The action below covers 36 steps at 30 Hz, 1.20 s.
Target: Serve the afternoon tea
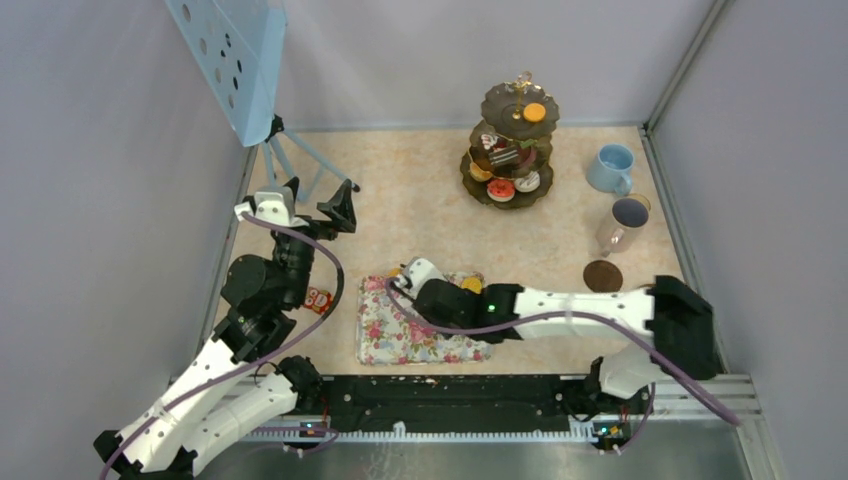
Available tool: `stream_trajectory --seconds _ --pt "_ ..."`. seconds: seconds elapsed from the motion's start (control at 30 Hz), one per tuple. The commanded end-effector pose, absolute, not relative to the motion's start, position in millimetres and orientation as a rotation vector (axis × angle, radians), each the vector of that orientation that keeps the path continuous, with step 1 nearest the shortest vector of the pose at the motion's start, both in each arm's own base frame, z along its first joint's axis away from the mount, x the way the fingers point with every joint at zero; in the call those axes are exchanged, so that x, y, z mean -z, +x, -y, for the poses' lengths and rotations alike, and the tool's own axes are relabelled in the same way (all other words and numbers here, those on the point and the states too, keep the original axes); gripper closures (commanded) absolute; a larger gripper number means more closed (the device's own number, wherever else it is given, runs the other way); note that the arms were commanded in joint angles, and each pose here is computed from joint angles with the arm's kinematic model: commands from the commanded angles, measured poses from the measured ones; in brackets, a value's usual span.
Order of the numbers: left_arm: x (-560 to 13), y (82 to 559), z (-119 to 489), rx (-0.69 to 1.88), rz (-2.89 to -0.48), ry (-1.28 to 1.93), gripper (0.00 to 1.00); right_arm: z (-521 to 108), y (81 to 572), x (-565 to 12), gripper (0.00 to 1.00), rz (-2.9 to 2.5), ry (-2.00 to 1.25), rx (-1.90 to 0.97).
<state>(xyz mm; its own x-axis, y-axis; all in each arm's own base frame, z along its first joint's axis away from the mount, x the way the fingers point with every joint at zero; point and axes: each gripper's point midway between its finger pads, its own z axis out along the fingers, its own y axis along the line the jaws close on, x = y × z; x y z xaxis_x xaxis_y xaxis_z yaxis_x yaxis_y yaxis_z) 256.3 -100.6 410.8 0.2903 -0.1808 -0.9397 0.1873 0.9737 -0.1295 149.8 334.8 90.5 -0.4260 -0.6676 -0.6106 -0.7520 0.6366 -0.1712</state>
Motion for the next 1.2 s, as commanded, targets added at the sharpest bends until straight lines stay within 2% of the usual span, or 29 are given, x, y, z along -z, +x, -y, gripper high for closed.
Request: stream_trajectory --seconds 0.0,0.27,0.57,0.73,1.17 --pt "-419.5 255.6 100.8 0.26 -1.229 -0.001 0.01 -318.6 163.3 -171.5 1.0 -1.983 -0.928 -0.27" --pt "-418.2 257.1 102.8 0.264 -1.235 0.003 0.01 -216.1 250.0 -275.0 1.0 -1.949 -0.577 -0.032" --pt "-417.1 257.6 104.8 0.269 -1.238 0.009 0.01 -170.4 332.1 -338.0 0.98 -1.947 -0.402 0.043" --pt "-418.3 256.5 103.5 0.269 -1.234 0.005 0.01 -168.0 364.3 -353.3 0.98 -1.953 -0.397 0.047" --pt "-419.6 256.2 104.1 0.272 -1.23 0.01 0.01 -182.9 415.9 -336.1 0.95 -2.047 -0.399 -0.025"
